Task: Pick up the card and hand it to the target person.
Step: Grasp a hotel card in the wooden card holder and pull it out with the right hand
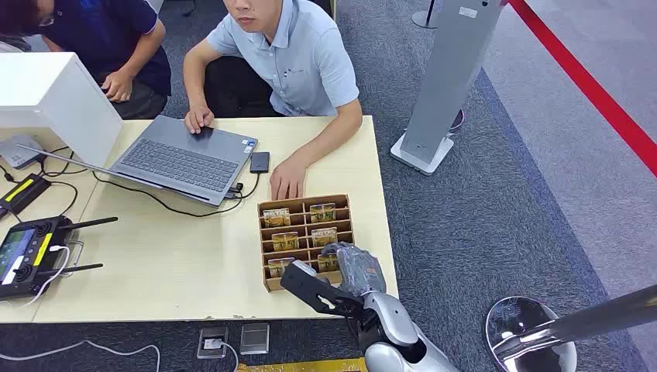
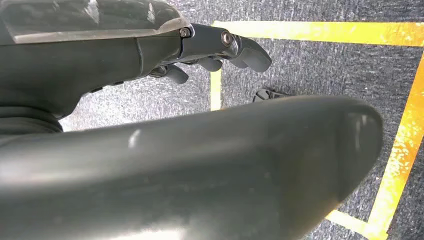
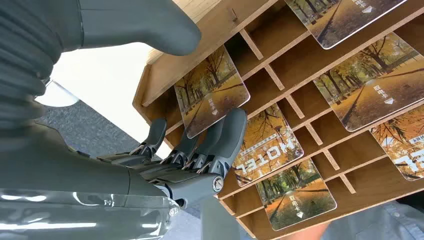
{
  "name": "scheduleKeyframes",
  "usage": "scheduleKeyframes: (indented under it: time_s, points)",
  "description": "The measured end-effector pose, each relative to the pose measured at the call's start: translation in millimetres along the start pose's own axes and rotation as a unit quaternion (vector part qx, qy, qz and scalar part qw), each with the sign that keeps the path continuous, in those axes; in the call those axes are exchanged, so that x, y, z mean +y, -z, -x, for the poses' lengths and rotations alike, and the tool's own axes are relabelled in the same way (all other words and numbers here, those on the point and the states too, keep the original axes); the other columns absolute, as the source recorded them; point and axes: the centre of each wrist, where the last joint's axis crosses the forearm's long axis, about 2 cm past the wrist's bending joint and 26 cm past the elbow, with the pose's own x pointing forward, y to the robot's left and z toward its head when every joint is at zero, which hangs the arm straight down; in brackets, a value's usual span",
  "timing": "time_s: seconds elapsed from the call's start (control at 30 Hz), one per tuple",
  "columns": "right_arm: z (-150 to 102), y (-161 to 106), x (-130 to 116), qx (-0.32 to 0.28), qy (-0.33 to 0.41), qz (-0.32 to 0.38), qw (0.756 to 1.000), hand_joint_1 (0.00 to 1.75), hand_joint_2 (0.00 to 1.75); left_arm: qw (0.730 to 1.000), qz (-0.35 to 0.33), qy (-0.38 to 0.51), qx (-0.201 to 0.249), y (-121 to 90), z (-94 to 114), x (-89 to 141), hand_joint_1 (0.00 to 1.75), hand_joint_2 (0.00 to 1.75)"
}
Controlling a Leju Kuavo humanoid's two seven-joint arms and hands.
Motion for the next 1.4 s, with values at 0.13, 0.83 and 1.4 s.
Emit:
scheduleKeyframes:
  time_s: [0.13,0.83,1.4]
  points:
    - [-1.2,0.7,0.1,0.000,0.001,-0.001,1.000,0.79,1.75,1.000,0.000,0.000,0.000,0.0,0.0,-0.1,0.00,0.00]
    - [-2.4,2.0,3.0,0.002,-0.001,-0.008,1.000,0.55,1.75,1.000,0.000,0.000,0.000,0.0,0.1,-0.4,0.00,0.00]
    - [-3.2,2.6,2.4,0.004,0.002,-0.011,1.000,1.32,1.75,1.000,0.000,0.000,0.000,-0.1,0.1,-0.5,0.00,0.00]
